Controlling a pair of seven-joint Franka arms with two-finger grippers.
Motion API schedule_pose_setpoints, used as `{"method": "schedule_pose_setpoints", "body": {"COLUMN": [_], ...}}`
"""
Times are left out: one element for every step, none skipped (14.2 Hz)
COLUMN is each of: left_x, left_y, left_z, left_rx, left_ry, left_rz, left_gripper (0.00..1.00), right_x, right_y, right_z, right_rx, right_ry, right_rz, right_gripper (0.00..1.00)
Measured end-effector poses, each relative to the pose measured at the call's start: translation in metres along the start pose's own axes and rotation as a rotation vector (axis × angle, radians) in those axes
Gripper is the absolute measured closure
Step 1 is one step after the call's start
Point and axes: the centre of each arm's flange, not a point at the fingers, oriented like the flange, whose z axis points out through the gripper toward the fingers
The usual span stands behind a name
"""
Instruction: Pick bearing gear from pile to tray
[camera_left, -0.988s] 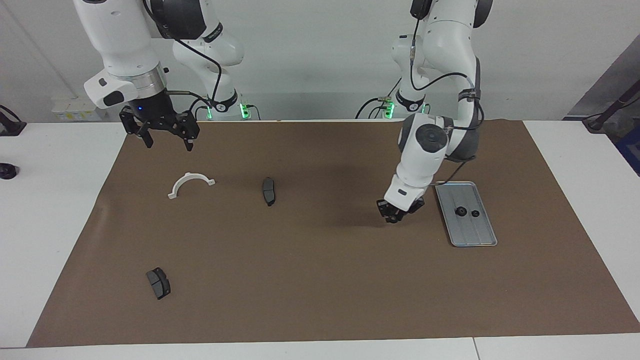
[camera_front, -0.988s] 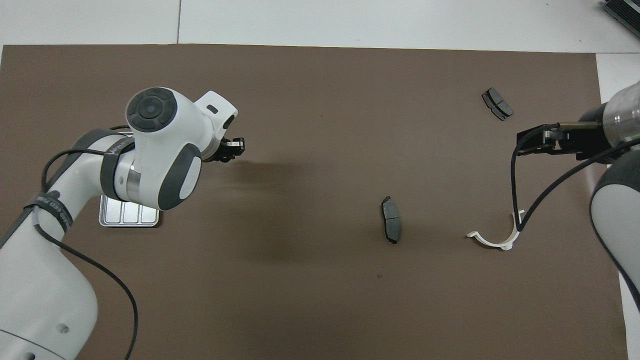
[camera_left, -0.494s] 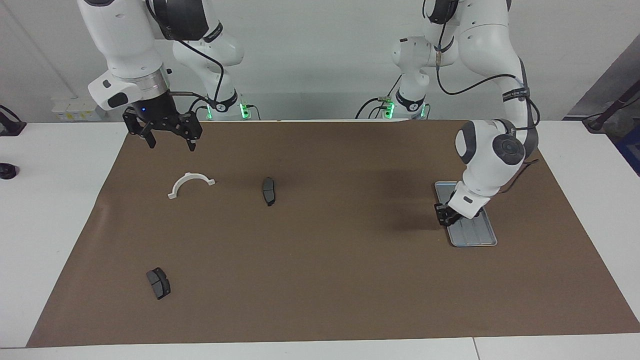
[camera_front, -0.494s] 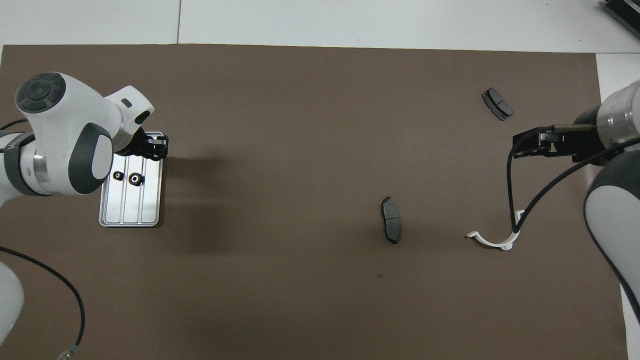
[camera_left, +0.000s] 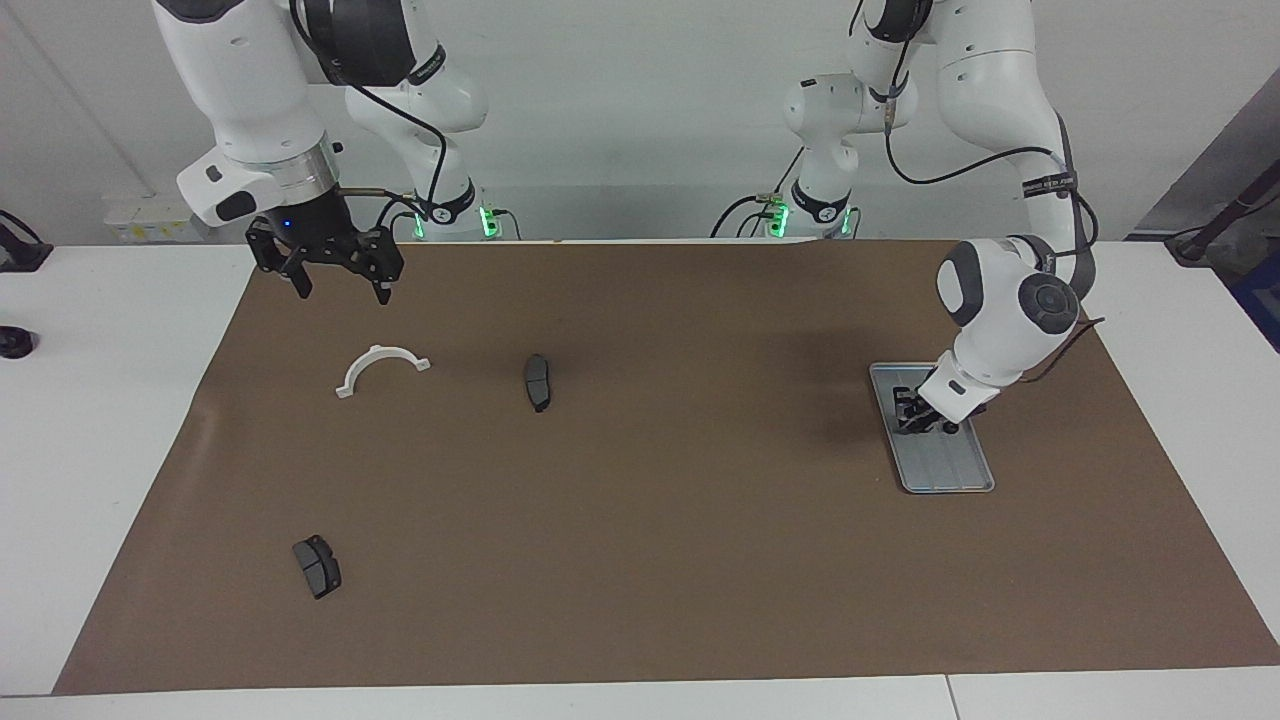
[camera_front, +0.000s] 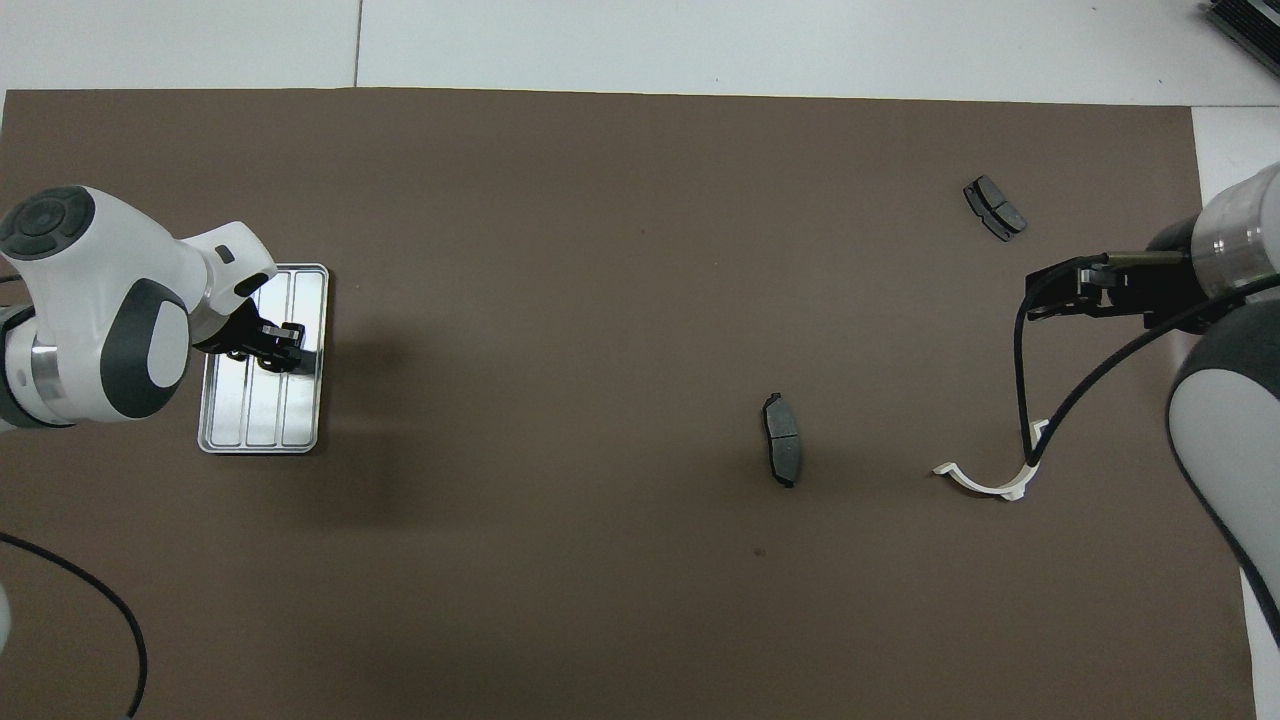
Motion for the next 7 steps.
{"method": "schedule_pose_setpoints", "body": {"left_x": [-0.007, -0.012, -0.017, -0.021, -0.023, -0.026, -0.029], "left_y": [-0.002, -0.002, -0.001, 0.001, 0.002, 0.003, 0.003], "left_z": [-0.001, -0.005, -0.01, -0.014, -0.016, -0.014, -0.011], "left_rx": [-0.005, -0.008, -0.01, -0.011, -0.011, -0.012, -0.013], "left_ry": [-0.027, -0.047, -0.061, -0.071, -0.075, -0.079, -0.084], "left_rz": [0.012, 0.023, 0.03, 0.034, 0.037, 0.041, 0.045], "left_gripper": [0.65, 0.65, 0.65, 0.65, 0.65, 0.65, 0.65], "right_x": [0.0, 0.0, 0.0, -0.001, -0.001, -0.001, -0.001], "right_y": [-0.001, -0.001, -0.002, -0.002, -0.002, -0.002, -0.002], "right_z": [0.0, 0.0, 0.0, 0.0, 0.0, 0.0, 0.0], "right_rx": [0.002, 0.005, 0.006, 0.007, 0.007, 0.007, 0.007], "right_ry": [0.0, 0.0, 0.0, -0.001, -0.001, 0.0, 0.0], "right_rz": [0.0, -0.001, -0.002, -0.002, -0.002, -0.002, -0.002], "right_gripper": [0.0, 0.0, 0.0, 0.0, 0.0, 0.0, 0.0]}}
